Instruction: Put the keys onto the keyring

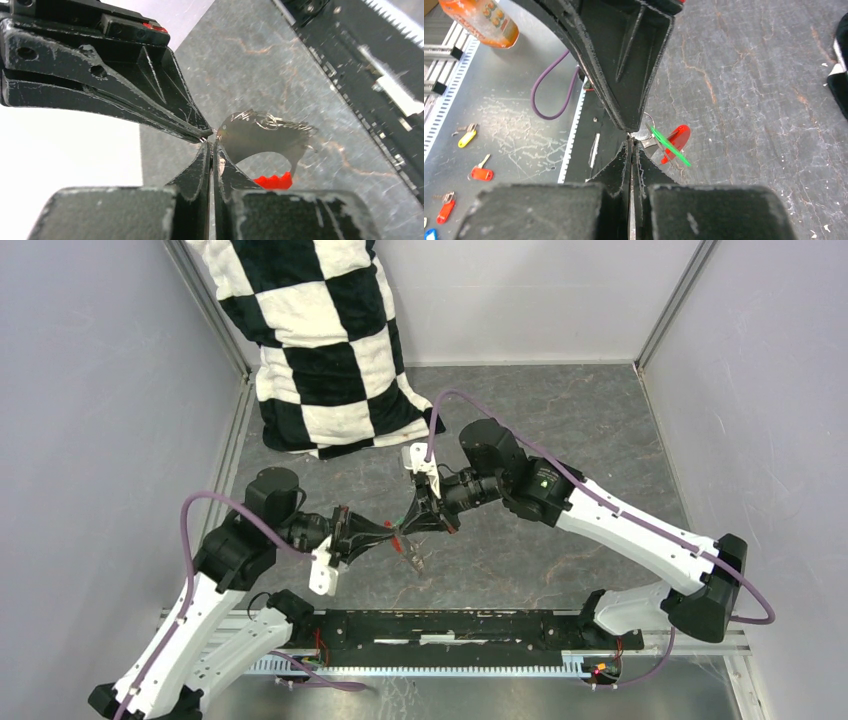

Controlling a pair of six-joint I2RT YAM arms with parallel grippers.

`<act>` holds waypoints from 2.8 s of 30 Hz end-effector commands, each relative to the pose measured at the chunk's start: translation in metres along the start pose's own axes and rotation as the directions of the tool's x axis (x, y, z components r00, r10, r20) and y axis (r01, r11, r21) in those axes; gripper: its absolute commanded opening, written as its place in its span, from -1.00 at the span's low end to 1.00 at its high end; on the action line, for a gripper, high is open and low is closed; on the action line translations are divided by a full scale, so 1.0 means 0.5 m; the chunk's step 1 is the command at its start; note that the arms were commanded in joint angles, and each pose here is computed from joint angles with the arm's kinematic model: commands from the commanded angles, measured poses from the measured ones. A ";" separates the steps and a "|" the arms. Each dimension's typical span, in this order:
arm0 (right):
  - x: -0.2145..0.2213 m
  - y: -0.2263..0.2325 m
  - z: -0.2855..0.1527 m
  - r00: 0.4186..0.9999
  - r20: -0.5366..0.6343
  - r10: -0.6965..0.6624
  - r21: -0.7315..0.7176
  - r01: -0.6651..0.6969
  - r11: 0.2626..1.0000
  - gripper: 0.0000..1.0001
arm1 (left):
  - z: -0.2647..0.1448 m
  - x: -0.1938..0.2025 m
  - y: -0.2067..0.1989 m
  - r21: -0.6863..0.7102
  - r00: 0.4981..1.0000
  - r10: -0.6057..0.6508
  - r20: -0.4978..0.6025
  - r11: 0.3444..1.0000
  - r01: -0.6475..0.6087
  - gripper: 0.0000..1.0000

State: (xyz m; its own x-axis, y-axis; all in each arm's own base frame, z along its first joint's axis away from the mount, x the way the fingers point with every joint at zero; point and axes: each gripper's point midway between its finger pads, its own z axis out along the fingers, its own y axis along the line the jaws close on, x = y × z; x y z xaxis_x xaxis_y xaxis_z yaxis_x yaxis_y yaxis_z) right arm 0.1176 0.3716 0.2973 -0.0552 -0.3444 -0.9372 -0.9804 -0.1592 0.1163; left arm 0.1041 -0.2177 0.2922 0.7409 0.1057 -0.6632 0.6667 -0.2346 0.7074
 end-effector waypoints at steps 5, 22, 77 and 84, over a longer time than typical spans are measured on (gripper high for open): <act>-0.097 -0.016 -0.029 0.977 0.209 -0.033 0.099 0.012 0.995 -1.00 | -0.011 0.040 -0.010 0.012 0.956 0.275 -0.103 0.961 -0.276 -0.74; -0.084 -0.011 -0.035 0.959 0.284 0.007 0.111 -0.041 0.993 -0.99 | -0.029 0.017 0.024 -0.154 0.992 0.062 -0.107 0.985 -0.078 0.12; -0.071 -0.002 -0.030 0.962 0.270 0.039 0.008 -0.042 0.999 -1.00 | -0.021 0.014 -0.002 -0.073 0.973 0.214 -0.087 0.973 -0.220 -0.96; -0.093 -0.009 -0.033 0.939 0.343 0.043 0.028 -0.055 0.998 -1.00 | -0.022 0.025 0.008 -0.090 0.965 0.239 -0.112 0.964 -0.249 -0.96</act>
State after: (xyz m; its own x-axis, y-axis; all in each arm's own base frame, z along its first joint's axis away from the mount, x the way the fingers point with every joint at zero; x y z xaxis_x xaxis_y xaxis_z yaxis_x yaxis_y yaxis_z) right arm 0.1159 0.3684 0.3083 -0.2080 -0.1513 -0.9664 -0.9629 -0.1421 0.2295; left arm 0.1107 -0.2043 0.2832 0.8479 0.1630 -0.5045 0.5279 -0.1725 0.8316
